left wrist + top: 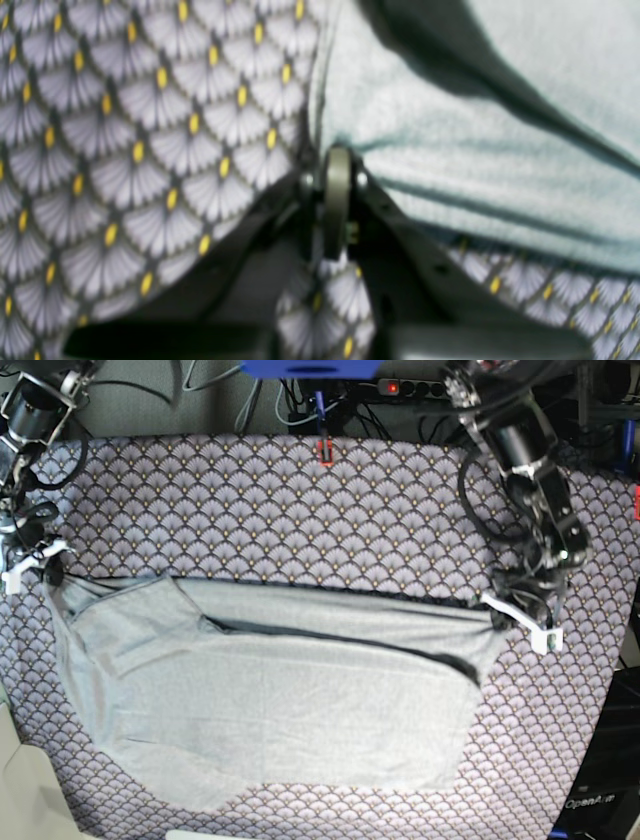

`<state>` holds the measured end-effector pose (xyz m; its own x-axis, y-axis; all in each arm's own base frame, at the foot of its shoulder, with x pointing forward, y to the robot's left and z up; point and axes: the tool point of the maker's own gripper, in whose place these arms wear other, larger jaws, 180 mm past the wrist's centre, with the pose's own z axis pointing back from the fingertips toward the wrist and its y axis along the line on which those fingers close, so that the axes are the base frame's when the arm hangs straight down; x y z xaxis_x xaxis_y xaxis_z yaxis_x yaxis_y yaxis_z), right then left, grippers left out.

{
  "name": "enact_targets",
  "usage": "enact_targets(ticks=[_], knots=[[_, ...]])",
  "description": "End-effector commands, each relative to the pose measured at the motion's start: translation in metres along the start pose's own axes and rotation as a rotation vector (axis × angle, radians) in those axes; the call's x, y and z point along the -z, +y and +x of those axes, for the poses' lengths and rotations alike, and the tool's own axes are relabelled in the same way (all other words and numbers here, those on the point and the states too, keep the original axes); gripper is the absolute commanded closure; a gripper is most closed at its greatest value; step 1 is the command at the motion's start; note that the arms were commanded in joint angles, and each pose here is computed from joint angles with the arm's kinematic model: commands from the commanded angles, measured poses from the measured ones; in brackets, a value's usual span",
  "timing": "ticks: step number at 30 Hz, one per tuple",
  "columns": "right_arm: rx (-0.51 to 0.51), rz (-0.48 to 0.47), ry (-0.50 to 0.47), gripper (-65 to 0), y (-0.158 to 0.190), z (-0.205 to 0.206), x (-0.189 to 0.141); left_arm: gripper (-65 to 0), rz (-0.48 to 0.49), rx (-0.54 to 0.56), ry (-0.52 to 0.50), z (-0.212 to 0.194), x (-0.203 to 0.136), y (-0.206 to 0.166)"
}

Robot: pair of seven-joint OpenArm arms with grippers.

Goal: Fold the T-shirt properly
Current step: 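Drag the grasped edge with both grippers back toward the robot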

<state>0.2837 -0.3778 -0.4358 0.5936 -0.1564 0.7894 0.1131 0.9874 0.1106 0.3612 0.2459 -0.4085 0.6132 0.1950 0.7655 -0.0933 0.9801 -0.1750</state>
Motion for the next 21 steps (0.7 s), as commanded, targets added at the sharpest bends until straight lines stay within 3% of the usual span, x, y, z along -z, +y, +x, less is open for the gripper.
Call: enact_targets(ticks=[1, 12, 21], knots=[[-0.059, -0.055, 0.092, 0.0, -0.018, -0.019, -0.013, 0.0, 0.032, 0.02, -0.068, 0.023, -0.007, 0.01], [-0.165, -0.033, 0.073, 0.0, 0.013, -0.064, -0.072, 0.0, 0.028, 0.031, -0.003, -0.019, -0.063, 0.014], [-0.048, -0.234, 0.04, 0.0, -0.043, -0.078, -0.12, 0.0, 0.054, 0.093, 0.04, -0.049, -0.108, 0.018]])
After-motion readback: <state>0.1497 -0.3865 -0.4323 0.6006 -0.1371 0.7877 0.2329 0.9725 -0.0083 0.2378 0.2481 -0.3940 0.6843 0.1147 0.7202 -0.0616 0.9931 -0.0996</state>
